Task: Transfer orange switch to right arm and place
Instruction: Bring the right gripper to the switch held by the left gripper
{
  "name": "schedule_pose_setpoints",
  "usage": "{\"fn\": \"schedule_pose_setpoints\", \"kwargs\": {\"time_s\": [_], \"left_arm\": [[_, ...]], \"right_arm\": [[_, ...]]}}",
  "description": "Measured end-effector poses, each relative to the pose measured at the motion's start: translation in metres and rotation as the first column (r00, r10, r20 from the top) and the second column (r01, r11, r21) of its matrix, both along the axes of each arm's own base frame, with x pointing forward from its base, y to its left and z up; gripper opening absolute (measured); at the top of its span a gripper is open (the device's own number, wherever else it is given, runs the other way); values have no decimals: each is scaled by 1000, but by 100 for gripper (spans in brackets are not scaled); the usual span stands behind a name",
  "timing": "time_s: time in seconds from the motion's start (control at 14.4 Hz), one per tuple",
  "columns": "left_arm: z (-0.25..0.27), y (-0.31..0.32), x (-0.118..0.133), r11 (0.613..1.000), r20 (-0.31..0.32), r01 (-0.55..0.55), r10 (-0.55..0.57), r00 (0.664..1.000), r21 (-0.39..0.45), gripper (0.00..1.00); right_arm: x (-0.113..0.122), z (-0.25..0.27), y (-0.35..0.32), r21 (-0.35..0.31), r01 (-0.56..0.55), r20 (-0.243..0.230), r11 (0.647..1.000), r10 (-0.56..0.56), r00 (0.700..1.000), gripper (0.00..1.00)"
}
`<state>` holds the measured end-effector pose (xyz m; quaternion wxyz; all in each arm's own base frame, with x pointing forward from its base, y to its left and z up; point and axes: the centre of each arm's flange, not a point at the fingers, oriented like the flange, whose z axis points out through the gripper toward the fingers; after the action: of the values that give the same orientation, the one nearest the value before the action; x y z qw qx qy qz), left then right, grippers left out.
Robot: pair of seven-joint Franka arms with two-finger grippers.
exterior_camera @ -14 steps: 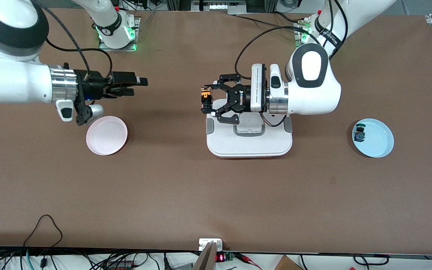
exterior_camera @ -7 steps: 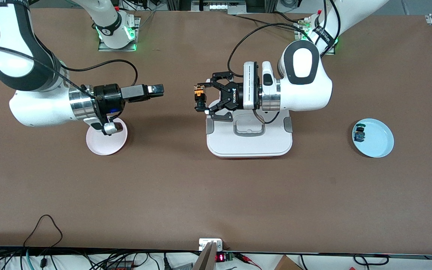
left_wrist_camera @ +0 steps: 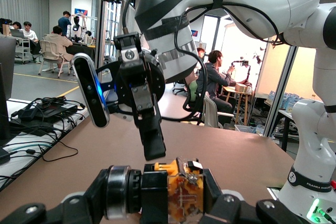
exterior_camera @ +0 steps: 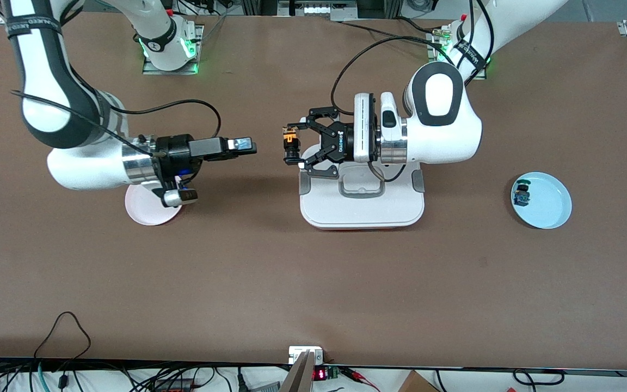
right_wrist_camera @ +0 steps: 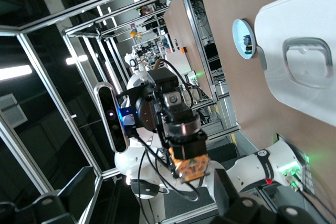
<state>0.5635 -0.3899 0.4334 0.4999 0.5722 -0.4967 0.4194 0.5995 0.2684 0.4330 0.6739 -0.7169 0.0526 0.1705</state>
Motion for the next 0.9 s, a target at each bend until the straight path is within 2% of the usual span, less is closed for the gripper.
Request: {"fn": "schedule_pose_setpoints", "kwargs": {"time_s": [0.14, 0.28, 0.63, 0.9], "left_arm": [[0, 0, 0, 1000, 1, 0, 0, 1000, 0, 73], [0, 0, 0, 1000, 9, 1, -1, 1000, 0, 73], [-1, 4, 3, 1000, 20, -4, 4, 1000, 1, 73], [-1, 2, 2, 1000, 20, -1, 1, 1000, 1, 73]], "right_arm": [[-3, -22, 8, 18, -5, 67, 1000, 4, 998, 100], [-4, -39, 9, 38, 5, 94, 999, -9, 996, 100], [-13, -51, 23, 116, 43, 75, 992, -52, 996, 100], [-23, -51, 41, 130, 23, 70, 991, -33, 997, 100]]}}
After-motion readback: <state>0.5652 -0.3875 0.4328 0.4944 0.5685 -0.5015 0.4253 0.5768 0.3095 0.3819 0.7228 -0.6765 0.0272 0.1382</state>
